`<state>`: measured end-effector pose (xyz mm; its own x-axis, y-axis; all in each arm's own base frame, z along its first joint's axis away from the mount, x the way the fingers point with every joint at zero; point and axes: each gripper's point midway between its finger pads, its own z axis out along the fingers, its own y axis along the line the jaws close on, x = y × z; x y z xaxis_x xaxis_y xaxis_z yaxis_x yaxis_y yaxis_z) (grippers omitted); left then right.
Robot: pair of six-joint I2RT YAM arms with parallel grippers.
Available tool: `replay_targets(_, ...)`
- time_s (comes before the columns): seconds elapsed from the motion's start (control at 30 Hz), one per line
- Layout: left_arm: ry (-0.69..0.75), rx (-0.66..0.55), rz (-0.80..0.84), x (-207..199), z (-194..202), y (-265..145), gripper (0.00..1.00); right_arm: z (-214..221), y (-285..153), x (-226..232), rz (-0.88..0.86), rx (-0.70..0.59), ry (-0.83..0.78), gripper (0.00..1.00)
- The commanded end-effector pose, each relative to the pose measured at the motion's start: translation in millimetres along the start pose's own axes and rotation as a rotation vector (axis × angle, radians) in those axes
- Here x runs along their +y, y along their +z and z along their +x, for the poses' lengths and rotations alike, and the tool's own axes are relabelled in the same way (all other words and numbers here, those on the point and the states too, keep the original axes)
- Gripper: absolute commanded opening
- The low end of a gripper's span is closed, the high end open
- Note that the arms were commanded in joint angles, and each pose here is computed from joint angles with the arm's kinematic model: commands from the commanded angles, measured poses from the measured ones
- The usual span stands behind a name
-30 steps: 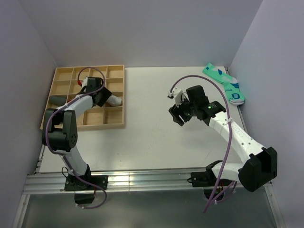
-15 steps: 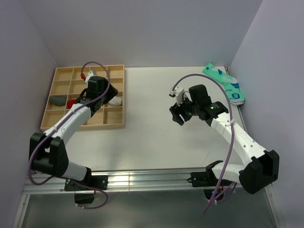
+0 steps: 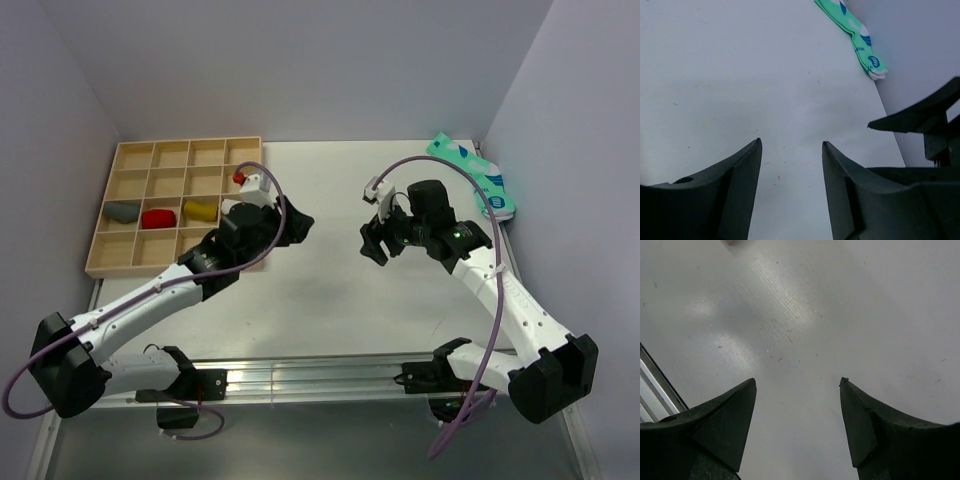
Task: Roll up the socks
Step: Reset both arms
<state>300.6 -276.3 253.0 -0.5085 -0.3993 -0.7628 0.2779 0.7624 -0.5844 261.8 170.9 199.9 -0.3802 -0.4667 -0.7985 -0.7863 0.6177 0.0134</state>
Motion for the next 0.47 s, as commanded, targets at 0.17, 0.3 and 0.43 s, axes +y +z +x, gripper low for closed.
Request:
replay_targets(0.17, 0.119, -0.071, 0.140, -42.1, 9.8, -9.4, 0.56, -20.3, -14.1, -0.3, 0.025, -0.119, -0.028, 0.79)
replay_targets(0.3, 0.127, -0.064, 0.163, -49.3, 15.4, -10.6, 0.56, -23.6, -17.4, 4.0, 0.009, -0.137, -0.040, 0.80)
replay_targets(0.43, 0.129, -0.064, 0.174, -52.3, 14.7, -11.4, 0.56, -23.9, -18.3, 3.1, 0.014, -0.138, -0.044, 0.82)
